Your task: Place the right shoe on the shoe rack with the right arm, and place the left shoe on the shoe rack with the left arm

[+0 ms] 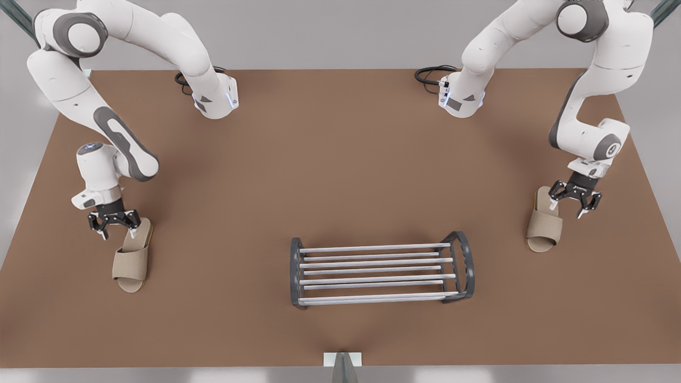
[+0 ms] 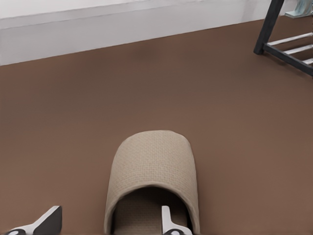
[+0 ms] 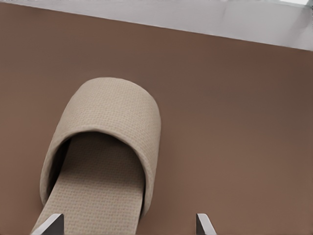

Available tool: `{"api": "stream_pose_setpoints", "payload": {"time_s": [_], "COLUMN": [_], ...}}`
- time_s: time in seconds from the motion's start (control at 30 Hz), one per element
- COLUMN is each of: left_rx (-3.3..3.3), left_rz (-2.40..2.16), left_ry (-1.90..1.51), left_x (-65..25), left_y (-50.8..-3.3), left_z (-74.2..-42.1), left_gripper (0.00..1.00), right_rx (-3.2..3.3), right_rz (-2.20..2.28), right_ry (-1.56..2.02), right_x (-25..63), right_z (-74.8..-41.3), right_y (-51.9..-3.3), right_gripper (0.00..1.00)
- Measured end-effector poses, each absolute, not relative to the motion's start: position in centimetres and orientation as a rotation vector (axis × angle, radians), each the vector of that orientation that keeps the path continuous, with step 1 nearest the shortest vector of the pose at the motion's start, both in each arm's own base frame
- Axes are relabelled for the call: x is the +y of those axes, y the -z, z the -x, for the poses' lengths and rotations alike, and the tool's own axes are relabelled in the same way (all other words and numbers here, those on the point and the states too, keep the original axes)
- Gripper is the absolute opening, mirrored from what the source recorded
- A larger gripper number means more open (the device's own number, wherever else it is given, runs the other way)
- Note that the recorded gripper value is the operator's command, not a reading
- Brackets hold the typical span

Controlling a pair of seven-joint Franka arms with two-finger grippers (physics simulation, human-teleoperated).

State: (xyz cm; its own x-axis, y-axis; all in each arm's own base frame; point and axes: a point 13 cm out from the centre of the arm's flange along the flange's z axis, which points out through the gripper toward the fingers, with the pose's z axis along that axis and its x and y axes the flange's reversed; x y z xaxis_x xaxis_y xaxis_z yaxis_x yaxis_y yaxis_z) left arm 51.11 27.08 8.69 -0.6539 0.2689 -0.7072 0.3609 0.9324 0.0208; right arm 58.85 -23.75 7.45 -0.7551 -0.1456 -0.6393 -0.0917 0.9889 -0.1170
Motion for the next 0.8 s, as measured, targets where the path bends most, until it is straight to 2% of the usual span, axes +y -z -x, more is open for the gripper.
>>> {"api": "stream_pose_setpoints", "payload": {"time_s": [0.3,0.77,0.8], "left_rx": [2.285,2.229,2.226], "left_rz": [-0.512,-0.61,-0.616], "left_ry": [0.124,0.073,0.071], "left_x": [26.8,26.4,26.4], "left_y": [-6.5,-5.9,-5.9], "left_z": [-51.6,-53.5,-53.5], "left_gripper": [0.99,0.99,0.96], "right_rx": [2.391,2.385,2.385], "right_rz": [0.202,0.19,0.192], "right_ry": [0.14,0.138,0.138], "right_x": [-24.1,-25.2,-25.1], "right_z": [-61.5,-63.3,-63.5], "right_y": [-8.9,-6.8,-6.6], "right_gripper": [1.0,1.0,1.0]}}
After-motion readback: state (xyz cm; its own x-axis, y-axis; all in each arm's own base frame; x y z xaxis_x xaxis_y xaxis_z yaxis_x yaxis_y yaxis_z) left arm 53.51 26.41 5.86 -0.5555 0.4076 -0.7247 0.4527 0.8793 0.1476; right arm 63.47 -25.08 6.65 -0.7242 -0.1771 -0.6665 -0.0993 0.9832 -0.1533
